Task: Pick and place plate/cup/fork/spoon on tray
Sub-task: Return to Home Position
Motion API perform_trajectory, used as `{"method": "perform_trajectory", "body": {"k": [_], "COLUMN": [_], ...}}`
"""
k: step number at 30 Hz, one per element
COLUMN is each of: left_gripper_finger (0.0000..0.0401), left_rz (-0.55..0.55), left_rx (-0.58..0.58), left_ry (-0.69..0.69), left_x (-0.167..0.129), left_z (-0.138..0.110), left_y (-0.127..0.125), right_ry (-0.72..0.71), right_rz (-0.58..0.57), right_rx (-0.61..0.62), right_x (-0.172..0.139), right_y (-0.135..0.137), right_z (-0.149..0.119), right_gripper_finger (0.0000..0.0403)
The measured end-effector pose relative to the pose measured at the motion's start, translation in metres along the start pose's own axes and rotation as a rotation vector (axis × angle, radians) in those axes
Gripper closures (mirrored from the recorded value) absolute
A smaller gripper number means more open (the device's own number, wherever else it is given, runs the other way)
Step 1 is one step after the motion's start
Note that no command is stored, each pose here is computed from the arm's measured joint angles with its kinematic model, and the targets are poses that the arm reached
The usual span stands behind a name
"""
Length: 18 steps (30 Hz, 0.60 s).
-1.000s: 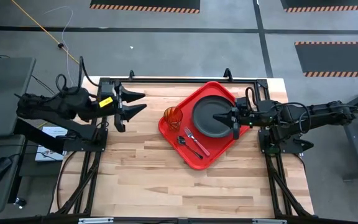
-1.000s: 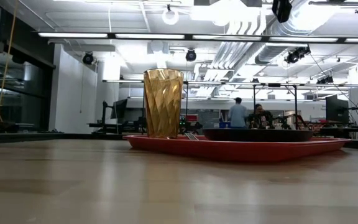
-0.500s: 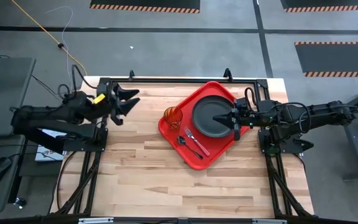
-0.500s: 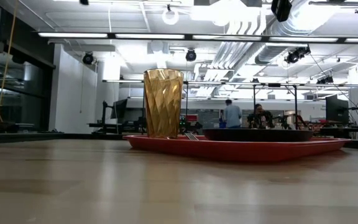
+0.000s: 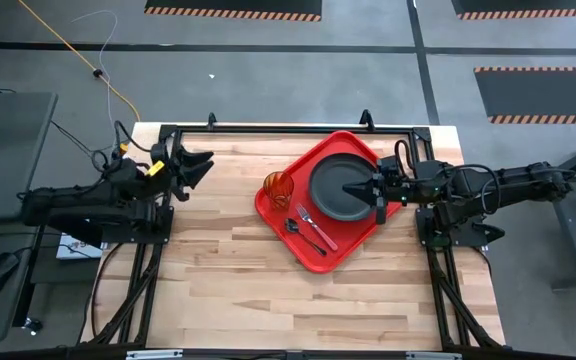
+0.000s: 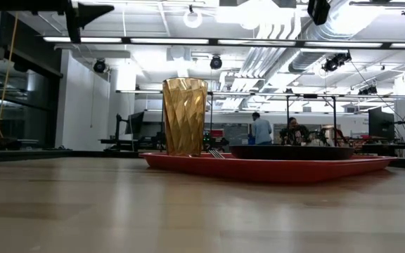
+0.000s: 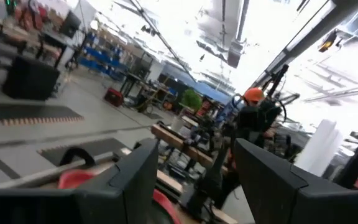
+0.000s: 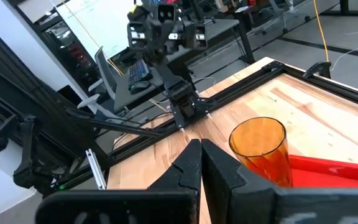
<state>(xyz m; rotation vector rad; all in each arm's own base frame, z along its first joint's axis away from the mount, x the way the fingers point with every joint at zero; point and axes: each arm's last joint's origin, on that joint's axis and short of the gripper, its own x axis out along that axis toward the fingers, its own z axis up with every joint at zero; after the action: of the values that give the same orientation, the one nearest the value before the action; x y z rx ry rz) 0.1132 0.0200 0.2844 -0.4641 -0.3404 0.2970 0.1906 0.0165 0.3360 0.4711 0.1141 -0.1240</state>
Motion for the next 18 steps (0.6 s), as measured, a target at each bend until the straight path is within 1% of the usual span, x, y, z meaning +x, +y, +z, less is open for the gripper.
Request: {"method": "perform_trajectory", "body": {"k": [6, 8, 13, 18], "left_gripper_finger": [0.0201, 0.0201, 0.0201, 0.0201], "left_rz": [-0.051, -0.053, -0.045, -0.06], "left_rx": [-0.085, -0.106, -0.102, -0.075], "left_ry": [-0.011, -0.017, -0.008, 0.003], "left_x": [-0.004, -0.006, -0.008, -0.008], "left_z": [-0.023, -0.029, -0.037, -0.037], "left_y": [0.007, 0.008, 0.01, 0.009], "right_ry": [0.0, 0.0, 0.0, 0.0], "right_rz": [0.0, 0.001, 0.0, 0.0], "right_rx": [0.001, 0.001, -0.001, -0.002], "right_x": [0.0, 0.0, 0.0, 0.0], "right_y": [0.0, 0.0, 0.0, 0.0], "right_z": [0.0, 0.0, 0.0, 0.0], "right_gripper_finger": [0.04, 0.04, 0.04, 0.04]}}
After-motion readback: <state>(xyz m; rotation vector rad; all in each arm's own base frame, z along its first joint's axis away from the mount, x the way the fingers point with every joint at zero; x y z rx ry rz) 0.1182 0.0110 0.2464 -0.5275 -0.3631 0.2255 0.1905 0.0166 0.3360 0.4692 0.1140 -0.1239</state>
